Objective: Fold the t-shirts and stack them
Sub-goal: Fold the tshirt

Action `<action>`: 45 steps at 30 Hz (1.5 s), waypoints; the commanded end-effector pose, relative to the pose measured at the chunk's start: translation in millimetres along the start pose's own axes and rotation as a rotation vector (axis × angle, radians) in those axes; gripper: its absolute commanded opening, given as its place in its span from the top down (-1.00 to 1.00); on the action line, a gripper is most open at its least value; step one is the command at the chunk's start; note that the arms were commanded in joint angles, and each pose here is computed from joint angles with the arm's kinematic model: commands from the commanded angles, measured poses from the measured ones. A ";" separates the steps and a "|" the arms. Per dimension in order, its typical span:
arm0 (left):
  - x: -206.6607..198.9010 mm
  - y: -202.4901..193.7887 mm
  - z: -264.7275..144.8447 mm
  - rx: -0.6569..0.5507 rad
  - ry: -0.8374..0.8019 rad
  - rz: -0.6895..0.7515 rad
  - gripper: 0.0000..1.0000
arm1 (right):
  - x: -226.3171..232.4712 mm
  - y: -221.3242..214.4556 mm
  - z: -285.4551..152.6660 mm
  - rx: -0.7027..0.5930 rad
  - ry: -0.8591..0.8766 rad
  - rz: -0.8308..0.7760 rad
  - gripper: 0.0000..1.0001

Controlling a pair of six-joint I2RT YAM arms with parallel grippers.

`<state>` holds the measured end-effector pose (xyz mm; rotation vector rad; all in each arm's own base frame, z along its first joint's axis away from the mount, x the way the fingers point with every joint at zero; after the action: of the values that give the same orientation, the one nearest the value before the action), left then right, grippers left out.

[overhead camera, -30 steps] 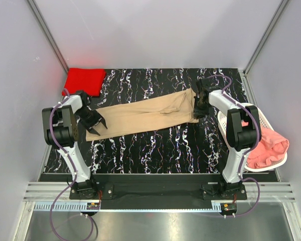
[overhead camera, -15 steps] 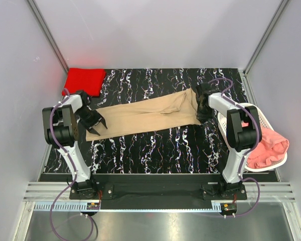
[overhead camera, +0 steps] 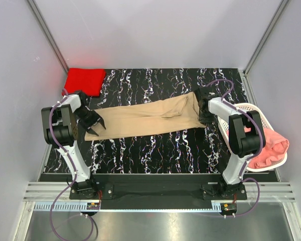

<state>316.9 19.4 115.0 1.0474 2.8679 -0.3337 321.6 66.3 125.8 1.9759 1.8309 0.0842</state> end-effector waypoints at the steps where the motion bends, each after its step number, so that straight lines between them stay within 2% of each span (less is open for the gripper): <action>1: 15.2 18.2 11.8 -0.112 0.097 0.033 -0.18 | -10.6 1.8 -13.7 -0.050 -0.050 0.026 0.59; 3: 15.7 16.1 9.6 -0.116 0.087 0.036 -0.18 | -10.4 1.1 -23.4 -0.054 0.000 0.052 0.56; 6: 15.3 14.9 8.5 -0.117 0.071 0.041 -0.18 | -3.5 -2.6 -30.4 -0.047 0.114 0.087 0.29; 8: 15.6 13.9 8.9 -0.113 0.066 0.040 -0.18 | -1.0 -7.7 -25.6 -0.044 0.133 0.112 0.27; 11: 15.8 13.2 9.4 -0.113 0.060 0.042 -0.18 | 4.2 -12.0 -15.7 0.002 0.148 0.106 0.29; 13: 16.0 13.2 9.0 -0.112 0.063 0.045 -0.18 | 5.4 -13.5 -14.8 0.013 0.161 0.102 0.42; 15: 15.7 13.4 8.7 -0.114 0.062 0.045 -0.18 | 5.7 -13.9 -18.4 -0.001 0.187 0.104 0.47; 20: 14.9 13.6 8.3 -0.112 0.055 0.046 -0.18 | 2.9 -26.2 -29.4 -0.029 0.267 0.087 0.35; 24: 14.8 13.6 8.8 -0.110 0.055 0.042 -0.18 | 6.1 -39.7 -21.5 0.002 0.298 0.079 0.30; 29: 15.4 13.5 9.5 -0.110 0.059 0.043 -0.18 | 11.3 -34.6 -3.4 0.003 0.276 0.056 0.19; 34: 17.3 12.4 12.8 -0.099 0.069 0.041 -0.18 | 15.5 -8.7 -1.9 -0.010 0.238 0.046 0.18; 38: 16.7 13.6 12.4 -0.105 0.070 0.040 -0.18 | 12.5 -10.9 4.6 0.030 0.168 0.032 0.29; 41: 16.2 15.3 12.7 -0.109 0.075 0.043 -0.18 | 6.7 -19.6 7.7 0.034 0.118 0.010 0.58; 42: 16.6 15.5 12.8 -0.109 0.081 0.044 -0.18 | 4.1 -21.2 8.0 0.037 0.090 0.007 0.88; 43: 16.5 15.9 13.4 -0.109 0.083 0.043 -0.18 | -1.4 -22.0 6.9 0.032 0.029 0.007 1.00; 45: 17.1 17.4 13.3 -0.112 0.092 0.044 -0.18 | -10.5 -26.1 6.7 0.011 -0.062 0.000 1.00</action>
<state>313.2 22.1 114.8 1.0640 2.8547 -0.3197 307.5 73.7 107.7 2.0605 1.9059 0.1884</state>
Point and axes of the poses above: each gripper's point midway between its finger pads, its own z axis out along the fingers, its own x axis along the line the jaws close on, y = z × x, the point moved 10 cm from there along -z, back along the fingers, and after that the axes turned 5 degrees about -z, right-handed, at the moved point
